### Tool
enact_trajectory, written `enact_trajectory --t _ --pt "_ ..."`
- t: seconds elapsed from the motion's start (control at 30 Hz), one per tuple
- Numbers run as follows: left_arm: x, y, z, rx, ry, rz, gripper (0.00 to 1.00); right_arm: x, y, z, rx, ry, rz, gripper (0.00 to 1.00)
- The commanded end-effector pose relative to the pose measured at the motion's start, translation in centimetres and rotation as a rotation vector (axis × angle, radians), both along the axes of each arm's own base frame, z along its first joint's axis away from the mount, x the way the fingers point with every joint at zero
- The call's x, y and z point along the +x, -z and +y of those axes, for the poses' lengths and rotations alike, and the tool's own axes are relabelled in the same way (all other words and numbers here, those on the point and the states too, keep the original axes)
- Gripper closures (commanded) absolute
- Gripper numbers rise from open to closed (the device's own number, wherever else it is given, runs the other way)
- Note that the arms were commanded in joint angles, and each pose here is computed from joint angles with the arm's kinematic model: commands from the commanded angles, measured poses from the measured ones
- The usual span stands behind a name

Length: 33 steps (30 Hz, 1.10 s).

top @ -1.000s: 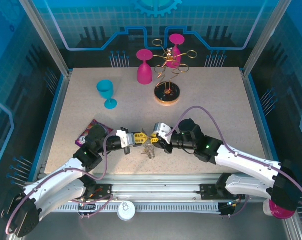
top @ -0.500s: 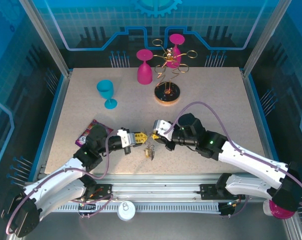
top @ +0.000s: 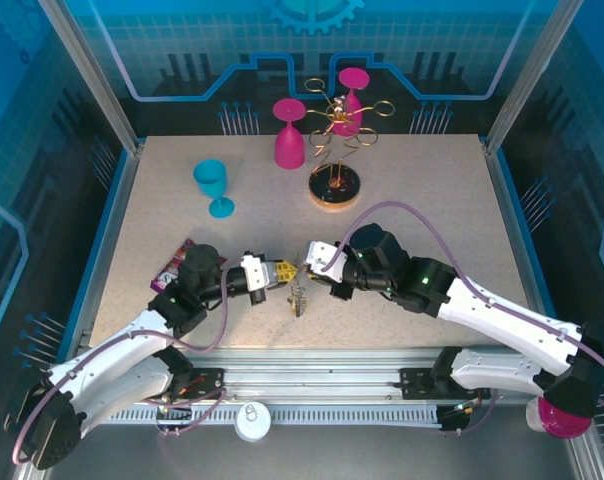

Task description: Put the keys on the keyring

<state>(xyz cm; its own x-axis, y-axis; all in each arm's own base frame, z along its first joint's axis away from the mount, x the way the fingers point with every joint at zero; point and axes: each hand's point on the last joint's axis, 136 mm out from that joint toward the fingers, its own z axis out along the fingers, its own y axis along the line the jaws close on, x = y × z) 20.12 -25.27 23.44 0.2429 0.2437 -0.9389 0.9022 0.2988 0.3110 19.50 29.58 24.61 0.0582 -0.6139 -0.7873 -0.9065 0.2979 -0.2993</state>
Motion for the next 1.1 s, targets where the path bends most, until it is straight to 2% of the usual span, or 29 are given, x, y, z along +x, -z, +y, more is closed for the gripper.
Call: enact_trajectory --t 0.0,0.03,0.1,0.27,0.4,0.5,0.6,0.7,0.77,0.87,0.97,1.07 --pt "0.4 0.6 0.3 0.037 -0.021 0.021 0.73 1.2 -1.9 -0.5 -0.008 0.057 -0.068 1.00" --pt "0.4 0.4 0.3 0.033 -0.022 0.020 0.66 1.4 -1.8 -0.7 -0.017 0.069 -0.071 1.00" --pt "0.4 0.0 0.3 0.019 -0.023 0.014 0.61 1.7 -1.4 -1.0 -0.042 0.089 -0.070 1.00" --pt "0.6 -1.3 0.6 -0.039 -0.049 -0.011 0.40 2.2 -0.7 -1.6 -0.074 0.120 -0.056 1.00" --pt "1.6 -3.1 1.8 -0.121 -0.142 -0.054 0.24 2.7 -0.4 -1.5 -0.084 0.127 -0.042 1.00" --pt "2.3 -6.1 3.2 -0.221 -0.245 -0.067 0.13 2.9 -0.8 -0.6 -0.070 0.111 -0.028 1.00" --pt "3.3 -9.4 5.9 -0.367 -0.405 -0.035 0.08 3.2 -1.5 1.0 -0.036 0.075 -0.023 1.00" --pt "4.6 -11.6 10.2 -0.519 -0.638 -0.008 0.05 3.6 -2.6 3.8 0.024 0.025 -0.015 1.00" --pt "5.6 -12.2 14.5 -0.643 -0.867 0.027 0.03 3.8 -3.6 6.3 0.070 -0.015 -0.011 1.00" --pt "6.0 -11.6 18.6 -0.712 -1.082 0.077 0.02 3.8 -4.8 9.7 0.131 -0.058 0.004 1.00" --pt "6.2 -10.1 20.7 -0.781 -1.195 0.150 0.02 4.8 -4.4 11.8 0.185 -0.040 0.044 1.00" --pt "6.1 -8.6 21.6 -0.837 -1.231 0.223 0.02 6.0 -0.4 12.3 0.128 -0.005 0.073 1.00"
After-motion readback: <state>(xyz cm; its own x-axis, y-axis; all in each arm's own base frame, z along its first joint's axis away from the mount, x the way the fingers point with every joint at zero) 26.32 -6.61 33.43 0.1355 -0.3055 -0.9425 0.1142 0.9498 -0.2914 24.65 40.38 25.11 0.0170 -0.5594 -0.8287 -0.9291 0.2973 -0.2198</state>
